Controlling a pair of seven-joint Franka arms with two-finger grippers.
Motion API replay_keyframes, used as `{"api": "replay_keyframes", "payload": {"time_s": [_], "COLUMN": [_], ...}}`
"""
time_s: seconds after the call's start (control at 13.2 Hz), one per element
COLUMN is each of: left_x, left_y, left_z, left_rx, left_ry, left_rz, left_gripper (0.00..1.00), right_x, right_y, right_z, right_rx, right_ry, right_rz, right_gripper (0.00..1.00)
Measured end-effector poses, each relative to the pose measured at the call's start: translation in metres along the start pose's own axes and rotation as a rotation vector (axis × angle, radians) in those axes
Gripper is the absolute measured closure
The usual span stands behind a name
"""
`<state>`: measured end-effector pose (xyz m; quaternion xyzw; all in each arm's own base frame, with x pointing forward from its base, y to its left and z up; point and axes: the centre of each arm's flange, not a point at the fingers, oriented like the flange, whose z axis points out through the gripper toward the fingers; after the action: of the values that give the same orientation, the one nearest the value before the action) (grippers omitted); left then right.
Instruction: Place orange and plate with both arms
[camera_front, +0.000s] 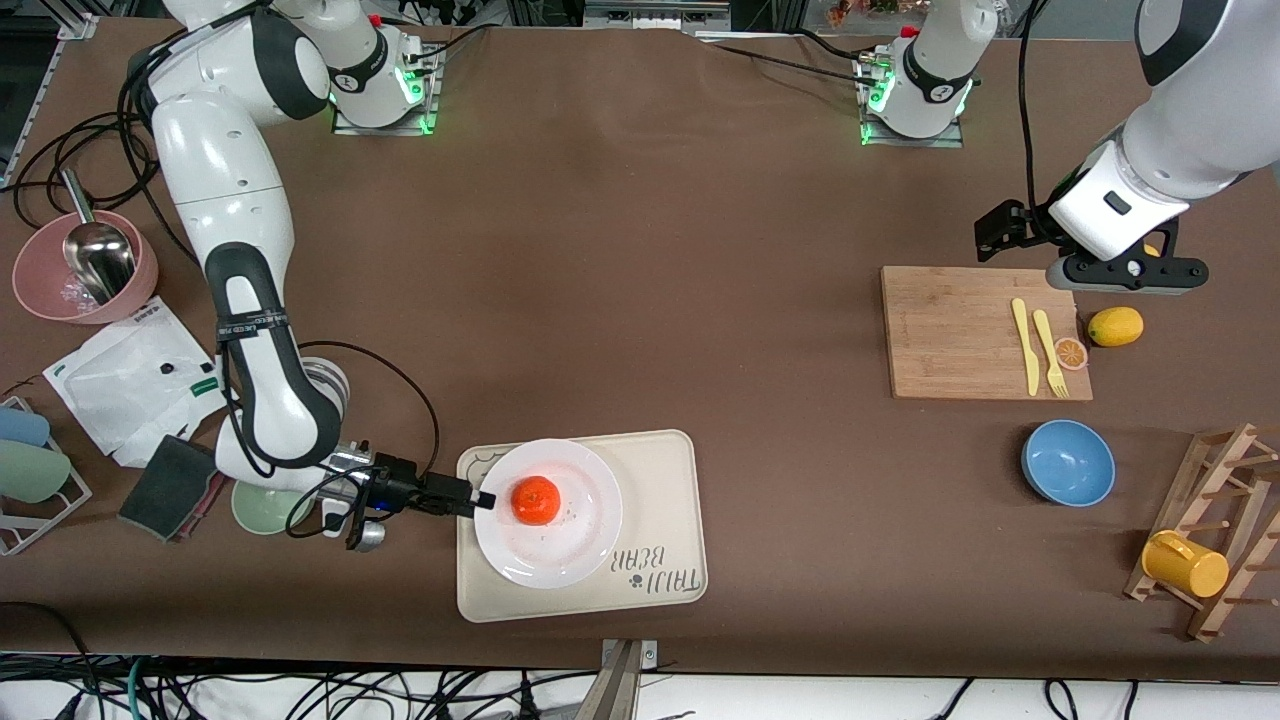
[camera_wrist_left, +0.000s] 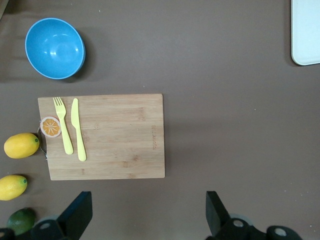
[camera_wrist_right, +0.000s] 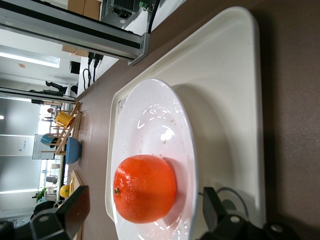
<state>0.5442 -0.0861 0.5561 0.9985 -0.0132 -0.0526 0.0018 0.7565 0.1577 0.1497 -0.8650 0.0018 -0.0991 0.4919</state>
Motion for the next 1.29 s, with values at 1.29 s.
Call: {"api": "replay_keyframes", "payload": {"time_s": [1.29], "left_x": [0.0], "left_y": [-0.001], "left_z": [-0.001], "left_rx": [0.0], "left_ry": [0.002], "left_rz": [-0.001], "left_gripper": [0.0], "right_x": [-0.001], "right_y": [-0.114], "right_z": [-0.091], "right_rx": [-0.615], "right_ry": [-0.499], "right_rz": [-0.141], "right_gripper": [0.0]}}
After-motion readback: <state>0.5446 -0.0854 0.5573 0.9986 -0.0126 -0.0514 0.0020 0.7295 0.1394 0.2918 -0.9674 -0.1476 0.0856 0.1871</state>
